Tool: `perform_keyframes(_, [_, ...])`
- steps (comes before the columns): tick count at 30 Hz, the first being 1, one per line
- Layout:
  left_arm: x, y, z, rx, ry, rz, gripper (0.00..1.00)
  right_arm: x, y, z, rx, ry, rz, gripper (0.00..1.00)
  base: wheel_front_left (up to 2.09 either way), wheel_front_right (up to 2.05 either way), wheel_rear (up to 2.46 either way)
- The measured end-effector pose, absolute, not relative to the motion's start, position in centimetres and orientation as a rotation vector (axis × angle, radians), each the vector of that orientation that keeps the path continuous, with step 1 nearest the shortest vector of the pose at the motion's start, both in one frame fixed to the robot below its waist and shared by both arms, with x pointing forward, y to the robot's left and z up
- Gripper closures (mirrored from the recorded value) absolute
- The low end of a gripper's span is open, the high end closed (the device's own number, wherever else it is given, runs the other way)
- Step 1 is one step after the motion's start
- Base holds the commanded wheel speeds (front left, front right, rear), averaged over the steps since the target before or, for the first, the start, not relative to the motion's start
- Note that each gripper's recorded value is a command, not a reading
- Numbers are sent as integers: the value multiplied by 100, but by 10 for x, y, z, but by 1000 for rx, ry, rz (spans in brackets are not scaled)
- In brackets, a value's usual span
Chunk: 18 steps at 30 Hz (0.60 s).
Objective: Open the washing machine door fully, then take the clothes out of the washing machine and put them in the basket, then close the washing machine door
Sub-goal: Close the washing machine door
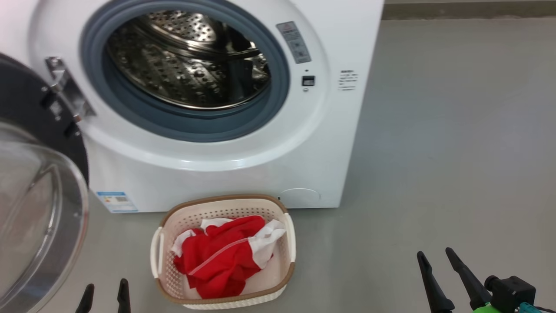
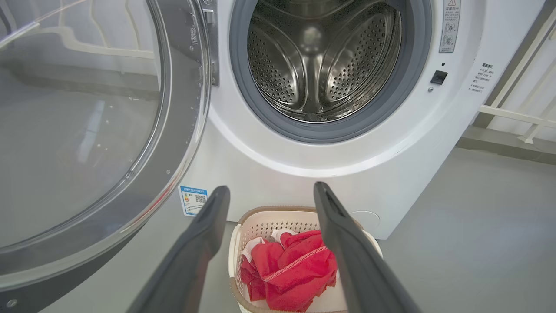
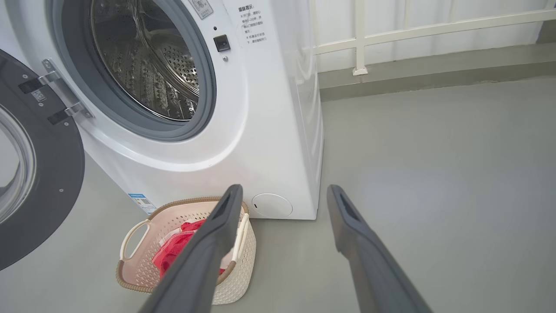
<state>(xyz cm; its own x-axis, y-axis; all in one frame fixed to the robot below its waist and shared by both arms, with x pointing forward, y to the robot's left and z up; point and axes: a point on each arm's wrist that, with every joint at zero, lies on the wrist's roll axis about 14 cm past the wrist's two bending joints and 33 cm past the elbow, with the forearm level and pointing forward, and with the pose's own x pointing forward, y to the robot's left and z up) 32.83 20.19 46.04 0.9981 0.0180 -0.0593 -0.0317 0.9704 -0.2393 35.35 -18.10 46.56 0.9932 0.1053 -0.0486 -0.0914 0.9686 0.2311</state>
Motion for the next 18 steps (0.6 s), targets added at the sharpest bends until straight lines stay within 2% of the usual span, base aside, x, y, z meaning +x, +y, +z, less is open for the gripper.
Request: perform_keyframes(18, [265,261,462,-277,13,277,0,380,-80,468,210,90,422,0,0,0,0])
